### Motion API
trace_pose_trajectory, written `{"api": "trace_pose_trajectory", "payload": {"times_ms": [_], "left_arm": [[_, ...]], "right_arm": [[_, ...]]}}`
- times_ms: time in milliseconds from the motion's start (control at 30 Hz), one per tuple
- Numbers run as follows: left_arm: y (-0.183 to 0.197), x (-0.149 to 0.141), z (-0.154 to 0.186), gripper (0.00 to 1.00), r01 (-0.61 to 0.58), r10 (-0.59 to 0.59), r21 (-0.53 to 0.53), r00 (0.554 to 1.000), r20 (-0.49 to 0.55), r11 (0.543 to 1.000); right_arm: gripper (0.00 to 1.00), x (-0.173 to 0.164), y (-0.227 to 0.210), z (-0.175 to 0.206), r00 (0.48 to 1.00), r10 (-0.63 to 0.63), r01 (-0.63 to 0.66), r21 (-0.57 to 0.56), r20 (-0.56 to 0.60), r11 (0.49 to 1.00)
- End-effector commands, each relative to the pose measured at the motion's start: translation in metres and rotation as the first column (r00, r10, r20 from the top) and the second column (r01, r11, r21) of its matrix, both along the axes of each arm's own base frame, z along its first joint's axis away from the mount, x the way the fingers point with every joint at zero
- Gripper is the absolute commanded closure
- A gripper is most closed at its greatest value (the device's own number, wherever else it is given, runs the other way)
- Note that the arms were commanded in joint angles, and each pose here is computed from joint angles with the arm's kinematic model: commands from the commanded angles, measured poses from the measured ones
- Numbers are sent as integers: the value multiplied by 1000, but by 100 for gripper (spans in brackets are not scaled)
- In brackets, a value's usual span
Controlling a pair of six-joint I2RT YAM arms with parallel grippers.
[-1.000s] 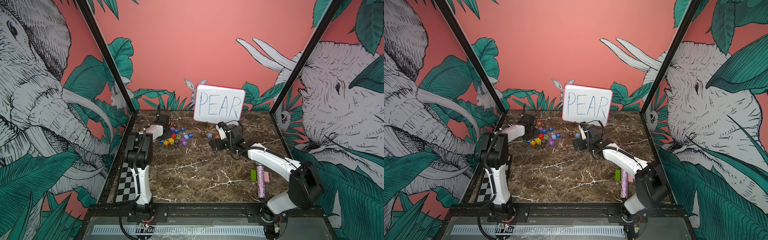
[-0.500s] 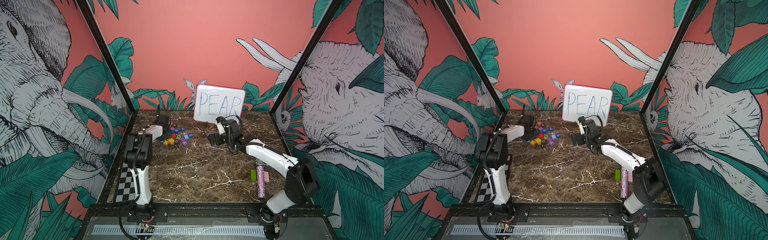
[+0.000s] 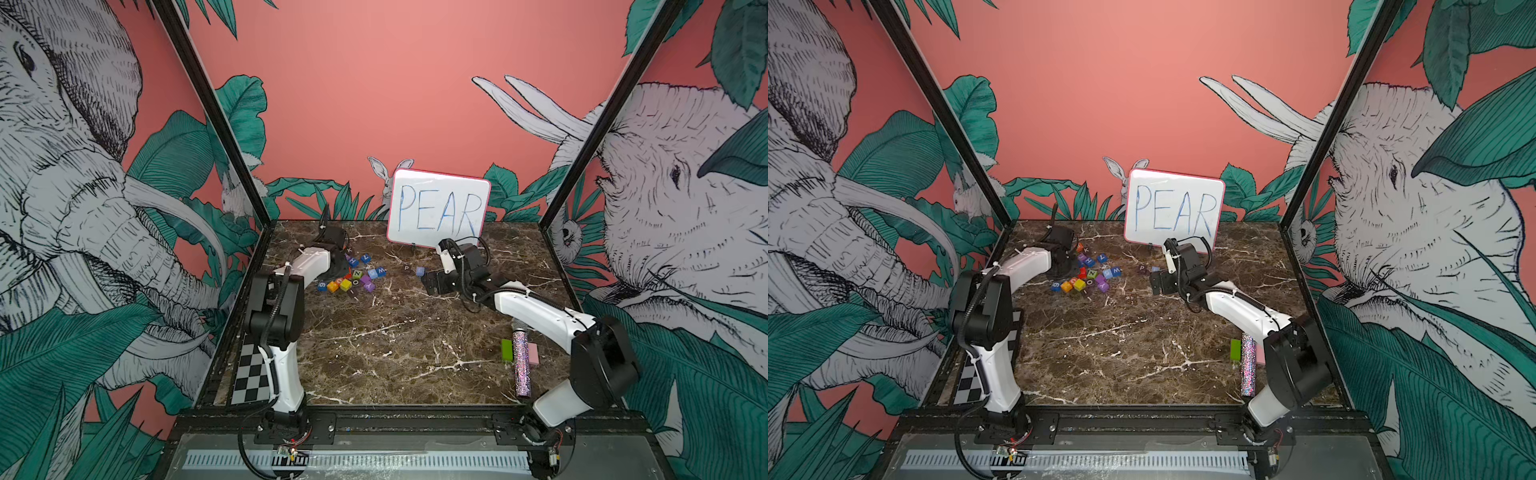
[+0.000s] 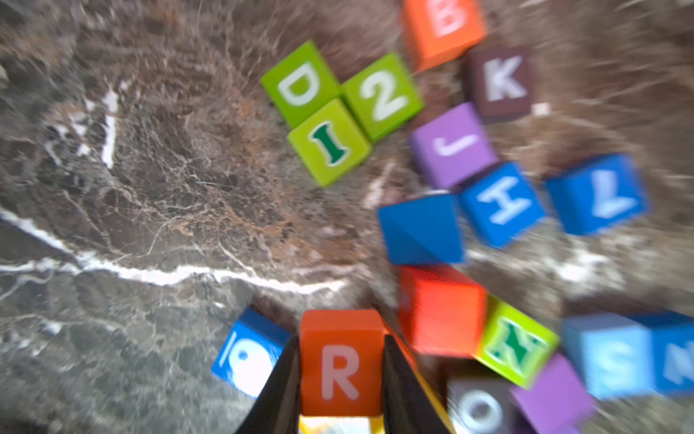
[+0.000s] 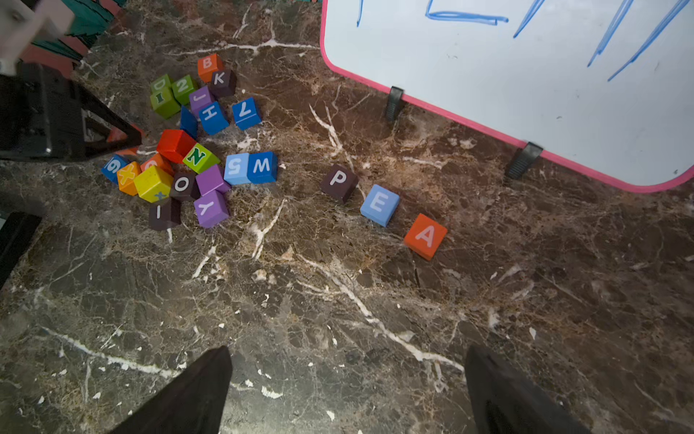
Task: Spell the uppercase word “pear” with letter blocks
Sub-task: Place the letter block at the center of the board.
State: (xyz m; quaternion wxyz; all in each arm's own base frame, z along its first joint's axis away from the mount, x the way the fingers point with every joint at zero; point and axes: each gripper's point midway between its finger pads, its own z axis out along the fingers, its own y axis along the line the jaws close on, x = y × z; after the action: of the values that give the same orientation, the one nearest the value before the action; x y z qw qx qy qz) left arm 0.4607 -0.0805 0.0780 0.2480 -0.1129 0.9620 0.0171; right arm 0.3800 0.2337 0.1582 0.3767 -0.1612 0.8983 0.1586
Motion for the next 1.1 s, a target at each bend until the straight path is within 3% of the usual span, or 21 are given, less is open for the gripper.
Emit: {"api": "trace_pose_trajectory", "payload": {"times_ms": [0, 167, 433, 733, 1067], "left_arm": [[-12, -3, 40, 73, 18, -19, 12, 997, 75, 1000], [-45, -12, 57, 73, 67, -65, -15, 992, 105, 998], [-161, -19, 66, 72, 248, -238, -57, 961, 142, 967], [-294, -26, 50, 72, 435, -420, -89, 895, 150, 896], [-374, -32, 28, 73, 528, -497, -126, 841, 213, 840]], "right_arm": [[1, 6, -5, 20, 999, -30, 27, 84, 37, 996], [1, 7, -26, 15, 997, -82, 80, 88, 17, 993], [1, 9, -99, -29, 936, -328, 339, 79, -128, 937], [1, 2, -142, -60, 859, -474, 488, 28, -193, 873], [1, -15, -158, -73, 812, -539, 562, 49, -224, 826]]}}
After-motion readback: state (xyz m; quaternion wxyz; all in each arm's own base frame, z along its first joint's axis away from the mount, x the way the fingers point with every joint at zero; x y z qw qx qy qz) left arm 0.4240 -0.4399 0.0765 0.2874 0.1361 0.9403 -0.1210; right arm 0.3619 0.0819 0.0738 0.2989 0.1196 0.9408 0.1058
